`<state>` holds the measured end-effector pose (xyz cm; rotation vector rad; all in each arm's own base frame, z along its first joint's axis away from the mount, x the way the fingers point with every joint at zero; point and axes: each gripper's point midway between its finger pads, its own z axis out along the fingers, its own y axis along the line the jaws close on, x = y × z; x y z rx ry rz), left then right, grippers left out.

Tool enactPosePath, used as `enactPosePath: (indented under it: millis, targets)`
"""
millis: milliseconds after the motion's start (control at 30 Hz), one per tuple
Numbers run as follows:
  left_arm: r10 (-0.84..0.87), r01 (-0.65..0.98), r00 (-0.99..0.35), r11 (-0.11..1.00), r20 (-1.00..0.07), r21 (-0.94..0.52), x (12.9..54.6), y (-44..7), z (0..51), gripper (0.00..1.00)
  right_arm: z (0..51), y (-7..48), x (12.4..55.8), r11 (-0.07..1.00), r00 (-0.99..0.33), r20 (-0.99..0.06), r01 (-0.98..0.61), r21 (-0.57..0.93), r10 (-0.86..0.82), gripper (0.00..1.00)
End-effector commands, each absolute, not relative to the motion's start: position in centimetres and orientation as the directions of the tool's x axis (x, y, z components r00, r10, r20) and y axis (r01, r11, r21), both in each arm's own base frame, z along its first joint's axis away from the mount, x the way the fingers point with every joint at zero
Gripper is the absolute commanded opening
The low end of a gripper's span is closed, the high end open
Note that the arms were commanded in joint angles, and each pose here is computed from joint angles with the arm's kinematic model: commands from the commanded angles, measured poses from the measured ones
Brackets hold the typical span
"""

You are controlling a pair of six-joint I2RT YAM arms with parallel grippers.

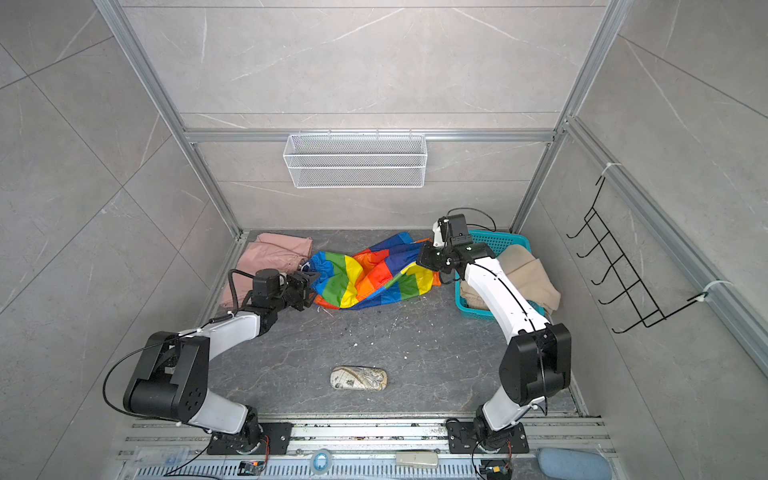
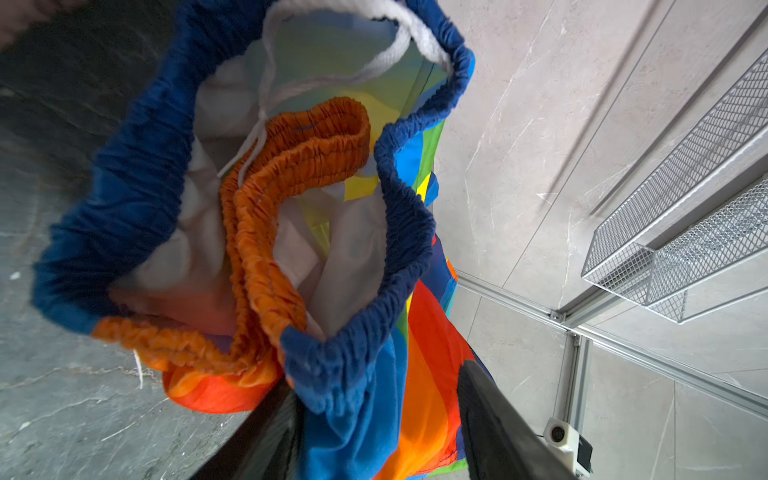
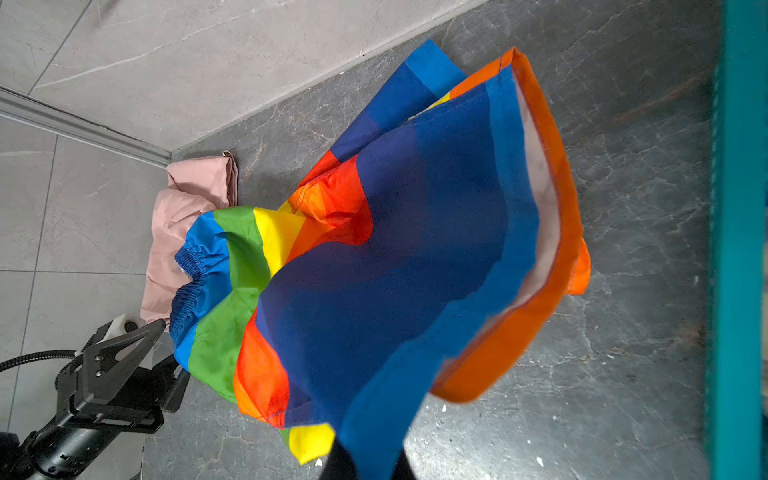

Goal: Fold and stack the shorts

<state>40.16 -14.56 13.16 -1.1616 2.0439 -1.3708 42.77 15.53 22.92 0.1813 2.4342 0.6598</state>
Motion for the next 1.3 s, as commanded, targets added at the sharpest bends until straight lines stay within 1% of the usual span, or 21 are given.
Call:
enactPosePath:
  millis: [0, 300, 533, 633, 900, 1033, 1267]
  targets:
    - [-0.846, -0.389, -0.529, 0.172, 0.067, -0.905, 40.8, -13.0, 12.7, 0.60, 25.2, 15.4, 42.9, 0.855, -0.779, -0.554, -0.045, 0.517, 0.294, 0.00]
    - [-0.849, -0.386, -0.528, 0.206, 0.032, -0.899, 41.2, -11.3, 12.3, 0.60, 25.2, 14.8, 42.9, 0.856, -0.776, -0.555, -0.038, 0.515, 0.300, 0.00]
    - [-0.838, -0.394, -0.545, 0.222, 0.032, -0.892, 41.0, -11.5, 11.2, 0.60, 25.2, 15.1, 43.2, 0.842, -0.779, -0.545, -0.040, 0.537, 0.310, 0.00]
    - [-0.837, -0.381, -0.546, 0.229, 0.019, -0.896, 41.5, -11.5, 11.2, 0.59, 25.2, 15.3, 43.2, 0.839, -0.781, -0.542, -0.044, 0.542, 0.309, 0.00]
    - [-0.824, -0.386, -0.566, 0.273, -0.007, -0.881, 41.9, -11.7, 10.1, 0.58, 25.5, 15.0, 43.2, 0.842, -0.774, -0.550, -0.041, 0.538, 0.314, 0.00]
    - [-0.810, -0.392, -0.585, 0.334, -0.048, -0.857, 41.2, -11.3, 9.4, 0.59, 25.3, 15.0, 43.3, 0.842, -0.777, -0.547, -0.039, 0.538, 0.313, 0.00]
    - [-0.807, -0.384, -0.586, 0.347, -0.065, -0.856, 41.5, -11.5, 8.6, 0.59, 25.3, 15.4, 43.4, 0.829, -0.781, -0.537, -0.044, 0.557, 0.319, 0.00]
